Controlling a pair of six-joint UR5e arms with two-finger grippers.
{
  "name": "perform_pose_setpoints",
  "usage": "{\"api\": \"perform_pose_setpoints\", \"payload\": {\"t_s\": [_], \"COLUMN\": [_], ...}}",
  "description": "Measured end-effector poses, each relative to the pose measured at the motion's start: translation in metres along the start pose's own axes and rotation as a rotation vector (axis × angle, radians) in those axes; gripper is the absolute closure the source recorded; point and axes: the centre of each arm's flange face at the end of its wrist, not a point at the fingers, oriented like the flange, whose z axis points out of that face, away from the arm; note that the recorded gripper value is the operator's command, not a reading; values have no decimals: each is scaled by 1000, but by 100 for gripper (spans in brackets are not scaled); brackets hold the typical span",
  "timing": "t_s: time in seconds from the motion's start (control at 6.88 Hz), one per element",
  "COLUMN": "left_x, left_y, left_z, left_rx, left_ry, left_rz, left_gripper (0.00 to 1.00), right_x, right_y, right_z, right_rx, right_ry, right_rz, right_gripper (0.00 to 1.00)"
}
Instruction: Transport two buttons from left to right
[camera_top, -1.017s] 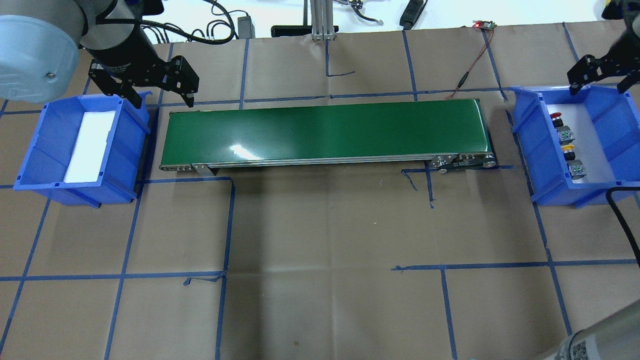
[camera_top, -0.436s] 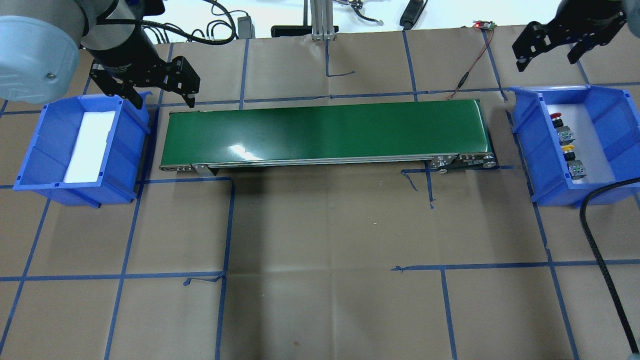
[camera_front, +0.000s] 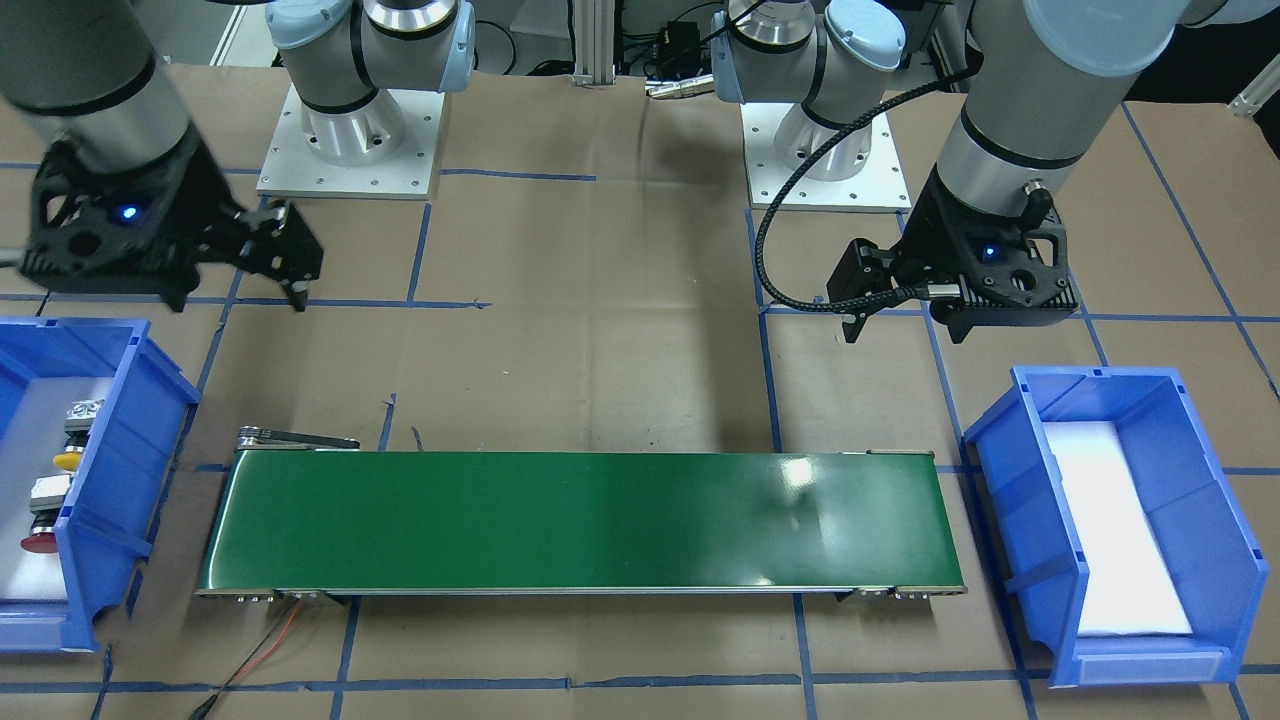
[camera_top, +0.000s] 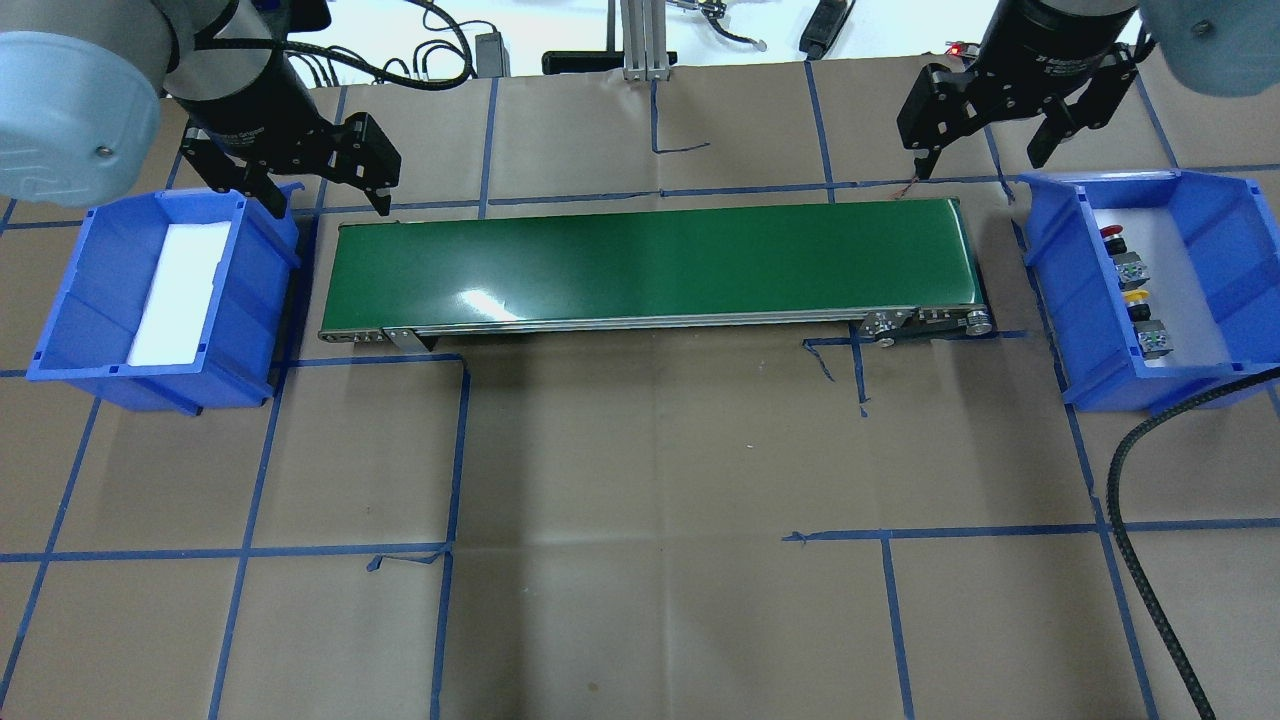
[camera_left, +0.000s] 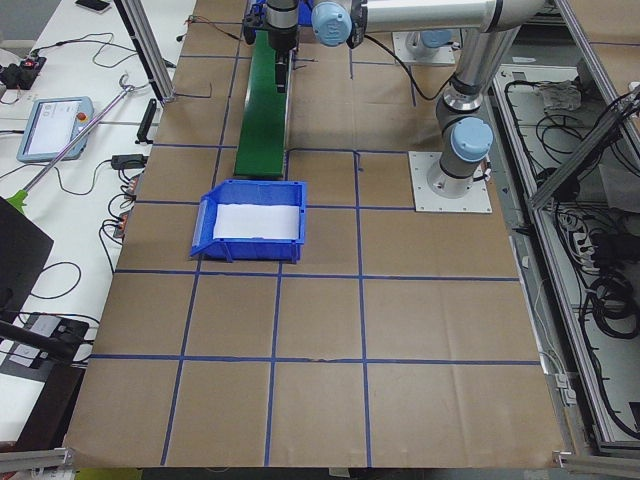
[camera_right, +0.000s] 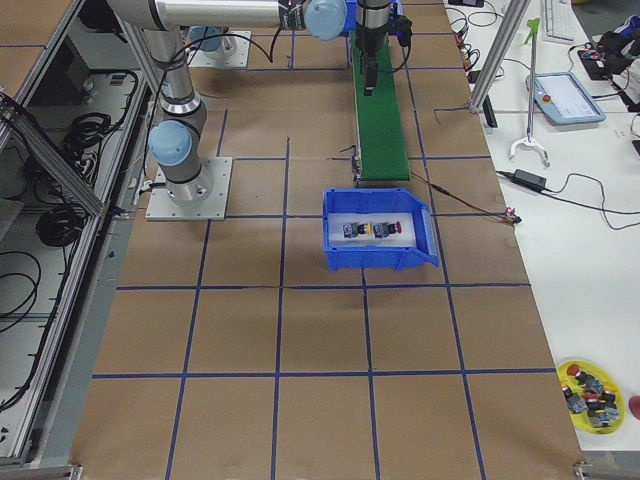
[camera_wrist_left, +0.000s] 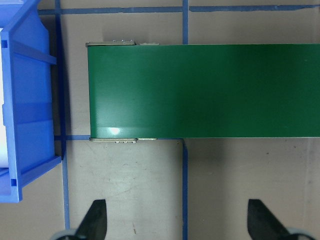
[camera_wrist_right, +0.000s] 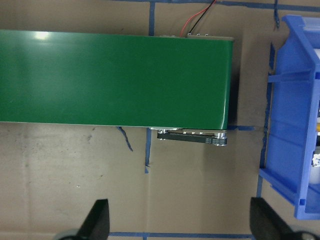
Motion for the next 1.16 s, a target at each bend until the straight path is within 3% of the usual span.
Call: {"api": "perform_pose_setpoints", "payload": {"t_s": [0.58, 1.16], "left_x": [4, 10], "left_y": [2, 5], "left_z": [-2, -3], "left_rx": [3, 7], "left_ry": [2, 1], "left_rz": [7, 16], "left_gripper": [0, 0], "right_x": [-27, -27], "right_y": [39, 59], "right_z": [-6, -5], "right_rx": [-68, -66], "right_ry": [-30, -31], "right_rz": [32, 33], "right_gripper": [0, 0]}}
